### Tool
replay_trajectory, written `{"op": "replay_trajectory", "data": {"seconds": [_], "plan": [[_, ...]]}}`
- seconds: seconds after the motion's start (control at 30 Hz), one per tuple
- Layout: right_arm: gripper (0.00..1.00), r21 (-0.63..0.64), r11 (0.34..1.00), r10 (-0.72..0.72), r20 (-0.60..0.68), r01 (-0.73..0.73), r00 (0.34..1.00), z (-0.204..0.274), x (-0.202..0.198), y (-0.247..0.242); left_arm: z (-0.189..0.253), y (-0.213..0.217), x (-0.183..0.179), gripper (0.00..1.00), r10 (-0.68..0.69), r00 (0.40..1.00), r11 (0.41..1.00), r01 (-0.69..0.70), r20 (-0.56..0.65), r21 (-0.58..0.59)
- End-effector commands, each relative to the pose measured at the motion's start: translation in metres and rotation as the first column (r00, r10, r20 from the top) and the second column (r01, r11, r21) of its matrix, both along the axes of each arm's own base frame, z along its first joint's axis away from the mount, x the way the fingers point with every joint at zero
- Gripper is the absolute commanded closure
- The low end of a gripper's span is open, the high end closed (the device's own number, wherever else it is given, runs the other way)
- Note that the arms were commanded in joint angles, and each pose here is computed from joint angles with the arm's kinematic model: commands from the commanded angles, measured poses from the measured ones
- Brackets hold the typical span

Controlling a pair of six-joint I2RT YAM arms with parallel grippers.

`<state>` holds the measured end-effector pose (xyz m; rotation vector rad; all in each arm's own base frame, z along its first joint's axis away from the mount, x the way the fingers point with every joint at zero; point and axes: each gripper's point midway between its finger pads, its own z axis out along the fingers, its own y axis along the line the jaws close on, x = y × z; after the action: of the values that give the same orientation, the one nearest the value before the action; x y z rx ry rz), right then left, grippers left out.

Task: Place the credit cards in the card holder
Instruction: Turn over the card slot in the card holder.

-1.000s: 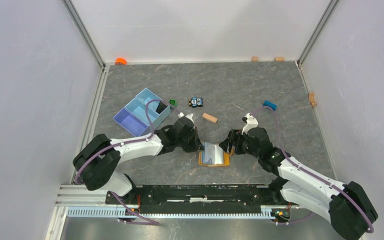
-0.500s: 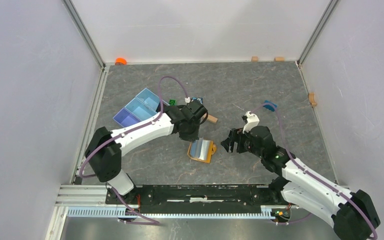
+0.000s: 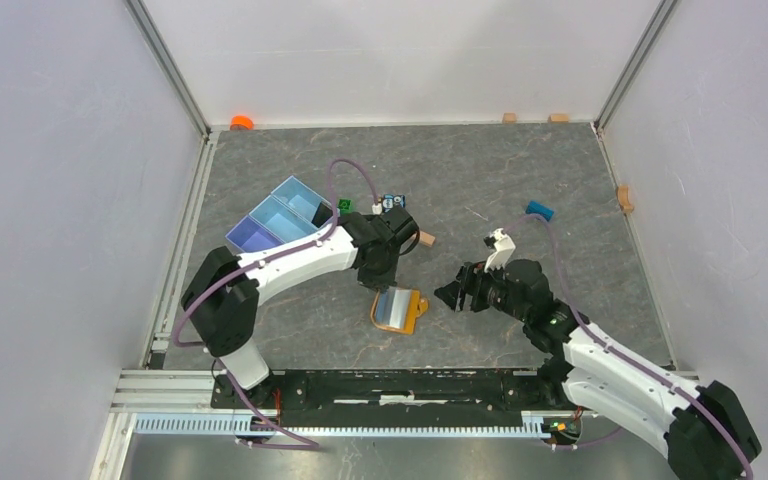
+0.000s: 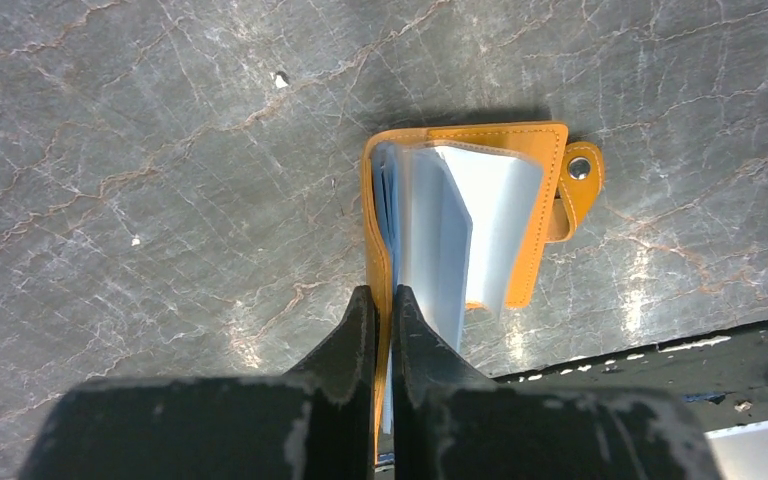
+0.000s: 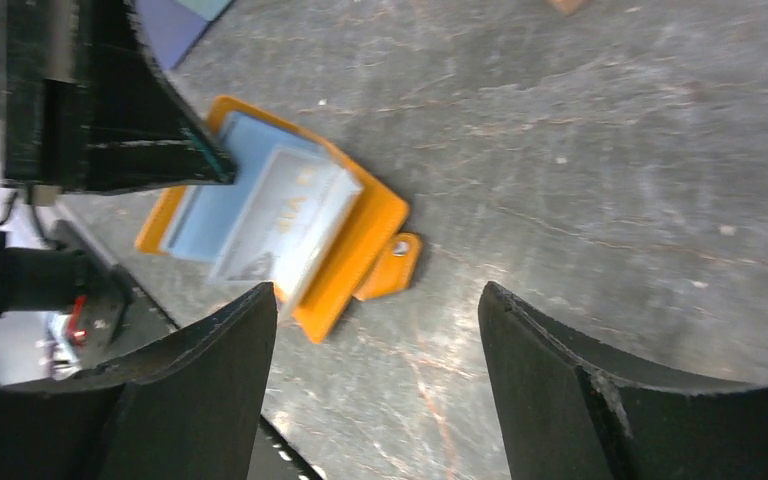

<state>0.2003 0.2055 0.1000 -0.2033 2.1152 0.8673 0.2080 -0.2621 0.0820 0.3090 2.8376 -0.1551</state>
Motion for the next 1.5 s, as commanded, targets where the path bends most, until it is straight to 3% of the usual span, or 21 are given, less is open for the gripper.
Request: {"op": "replay_trajectory", "data": {"seconds": [0.0, 0.27, 0.67, 1.2, 1.47], "plan": [[0.22, 0.22, 0.969, 0.111, 0.008, -0.11, 0.994, 0.029, -0.008, 0.039, -0.005, -0.011, -0.003, 0.97, 0.011, 1.0, 0.999, -0.011, -0.012, -0.046], [0.29, 0.297, 0.937, 0.209, -0.058, -0.183, 0.976, 0.035, -0.024, 0.088, -0.002, -0.01, -0.003, 0.97, 0.041, 0.999, 0.995, -0.04, 0.018, -0.09], [0.39, 0.311, 0.929, 0.246, -0.109, -0.202, 0.963, 0.023, -0.029, 0.113, 0.005, -0.021, -0.006, 0.98, 0.062, 0.998, 0.978, -0.056, 0.024, -0.199], [0.41, 0.087, 0.99, 0.127, -0.183, -0.112, 0.975, -0.03, -0.014, 0.103, 0.015, -0.022, -0.006, 0.98, 0.073, 0.996, 0.97, -0.061, 0.042, -0.237], [0.6, 0.053, 0.994, 0.103, -0.216, -0.093, 0.971, -0.046, -0.02, 0.093, 0.008, -0.025, -0.01, 0.98, 0.086, 0.996, 0.96, -0.075, 0.031, -0.27]]}}
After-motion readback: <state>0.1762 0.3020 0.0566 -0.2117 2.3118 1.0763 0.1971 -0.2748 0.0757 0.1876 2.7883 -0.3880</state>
